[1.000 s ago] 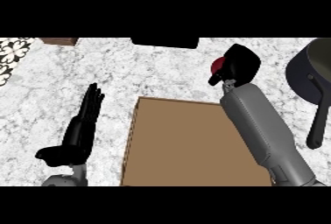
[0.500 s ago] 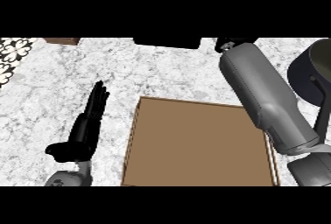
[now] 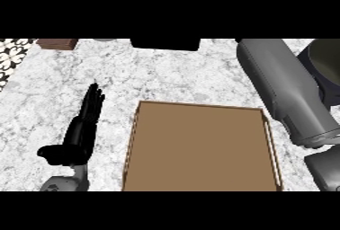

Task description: Pick the pear from the tray and place it in the pot

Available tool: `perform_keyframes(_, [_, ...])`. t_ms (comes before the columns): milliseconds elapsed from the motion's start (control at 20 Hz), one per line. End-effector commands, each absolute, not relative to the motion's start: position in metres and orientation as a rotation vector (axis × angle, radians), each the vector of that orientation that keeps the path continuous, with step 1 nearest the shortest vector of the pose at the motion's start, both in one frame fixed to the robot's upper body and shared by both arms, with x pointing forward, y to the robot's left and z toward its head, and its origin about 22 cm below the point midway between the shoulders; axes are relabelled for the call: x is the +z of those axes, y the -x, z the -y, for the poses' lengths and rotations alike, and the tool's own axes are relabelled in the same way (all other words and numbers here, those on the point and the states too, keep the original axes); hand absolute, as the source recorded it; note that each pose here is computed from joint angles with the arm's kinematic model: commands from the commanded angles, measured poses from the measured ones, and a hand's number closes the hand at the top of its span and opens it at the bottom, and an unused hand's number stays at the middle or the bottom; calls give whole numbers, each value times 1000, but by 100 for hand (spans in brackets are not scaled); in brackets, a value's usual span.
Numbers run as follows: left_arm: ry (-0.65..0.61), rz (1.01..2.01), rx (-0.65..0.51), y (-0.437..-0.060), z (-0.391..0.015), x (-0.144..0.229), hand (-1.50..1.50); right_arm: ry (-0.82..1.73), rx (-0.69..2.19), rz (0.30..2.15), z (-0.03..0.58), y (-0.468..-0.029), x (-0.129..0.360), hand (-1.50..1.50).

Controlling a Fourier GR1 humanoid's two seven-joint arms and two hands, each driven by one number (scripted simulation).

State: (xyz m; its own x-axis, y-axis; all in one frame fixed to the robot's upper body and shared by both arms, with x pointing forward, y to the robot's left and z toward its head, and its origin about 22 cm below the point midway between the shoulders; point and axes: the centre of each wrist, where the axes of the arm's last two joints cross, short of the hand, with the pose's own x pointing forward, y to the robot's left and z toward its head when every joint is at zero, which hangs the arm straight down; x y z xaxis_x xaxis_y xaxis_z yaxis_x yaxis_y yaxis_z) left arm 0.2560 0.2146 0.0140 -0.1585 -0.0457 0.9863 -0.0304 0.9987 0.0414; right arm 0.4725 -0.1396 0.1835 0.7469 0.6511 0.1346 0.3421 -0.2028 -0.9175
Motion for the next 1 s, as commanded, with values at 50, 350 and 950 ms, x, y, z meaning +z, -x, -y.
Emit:
perform_keyframes(50, [-66,1710,1,-249,-205,11,0,1819,77,638,165,-477,184,150])
perform_keyframes(350, [-104,1691,22,-241,-221,6,0,1821,68,590,204,-475,171,150])
perform_keyframes(950, [-129,1699,43,-241,-233,5,0,1670,92,562,292,-450,123,150])
